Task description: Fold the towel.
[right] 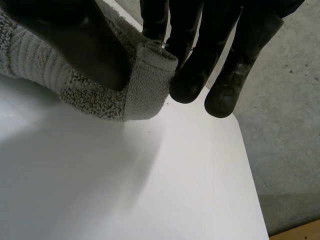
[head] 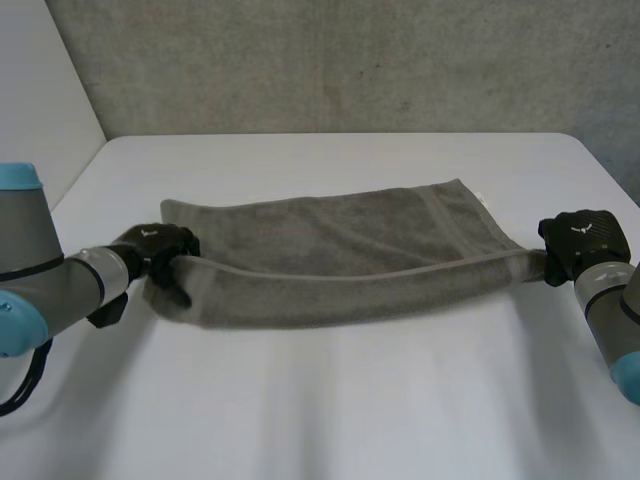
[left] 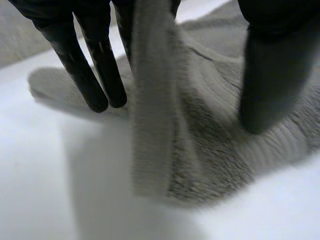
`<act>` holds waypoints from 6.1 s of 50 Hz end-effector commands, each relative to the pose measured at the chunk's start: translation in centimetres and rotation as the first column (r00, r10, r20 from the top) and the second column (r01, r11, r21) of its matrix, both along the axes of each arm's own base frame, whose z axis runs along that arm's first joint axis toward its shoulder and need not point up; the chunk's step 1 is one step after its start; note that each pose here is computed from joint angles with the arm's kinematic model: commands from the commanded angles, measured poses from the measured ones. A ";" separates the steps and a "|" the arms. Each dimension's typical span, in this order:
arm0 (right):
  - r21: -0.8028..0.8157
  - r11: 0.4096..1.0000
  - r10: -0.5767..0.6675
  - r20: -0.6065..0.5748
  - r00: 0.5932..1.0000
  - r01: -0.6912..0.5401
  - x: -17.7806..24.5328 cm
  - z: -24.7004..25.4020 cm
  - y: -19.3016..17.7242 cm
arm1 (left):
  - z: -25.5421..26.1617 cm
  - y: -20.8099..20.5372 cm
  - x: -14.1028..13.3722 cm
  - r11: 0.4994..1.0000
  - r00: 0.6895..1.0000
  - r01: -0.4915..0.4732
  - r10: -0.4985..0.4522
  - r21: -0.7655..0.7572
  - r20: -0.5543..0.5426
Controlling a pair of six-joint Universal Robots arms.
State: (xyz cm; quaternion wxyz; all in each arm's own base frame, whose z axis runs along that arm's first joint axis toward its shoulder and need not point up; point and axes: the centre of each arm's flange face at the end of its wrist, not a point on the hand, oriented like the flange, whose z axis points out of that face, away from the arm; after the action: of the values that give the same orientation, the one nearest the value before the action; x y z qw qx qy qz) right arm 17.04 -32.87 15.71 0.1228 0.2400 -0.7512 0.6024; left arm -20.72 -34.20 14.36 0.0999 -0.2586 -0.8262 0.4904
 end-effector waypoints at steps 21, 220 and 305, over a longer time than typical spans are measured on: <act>-0.331 0.935 0.153 0.045 0.987 -0.130 0.7 17.0 3.8 | 16.4 4.3 3.4 0.901 0.972 -0.172 0.089 -0.397 -0.219; 0.201 0.944 0.257 0.050 0.965 -0.262 7.5 2.8 -2.3 | 3.9 -4.1 1.8 0.943 0.976 -0.169 0.120 -0.285 -0.181; -0.081 0.863 0.504 0.054 0.862 -0.499 18.8 5.5 6.8 | 3.3 -1.2 2.4 0.950 0.975 -0.178 0.135 -0.257 -0.176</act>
State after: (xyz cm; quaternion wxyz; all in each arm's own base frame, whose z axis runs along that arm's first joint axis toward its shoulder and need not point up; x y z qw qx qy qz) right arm 40.13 -25.13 19.53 -0.0194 0.4574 -0.5995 0.6565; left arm -17.79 -35.58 17.57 0.0848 -0.1588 -0.7611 0.6232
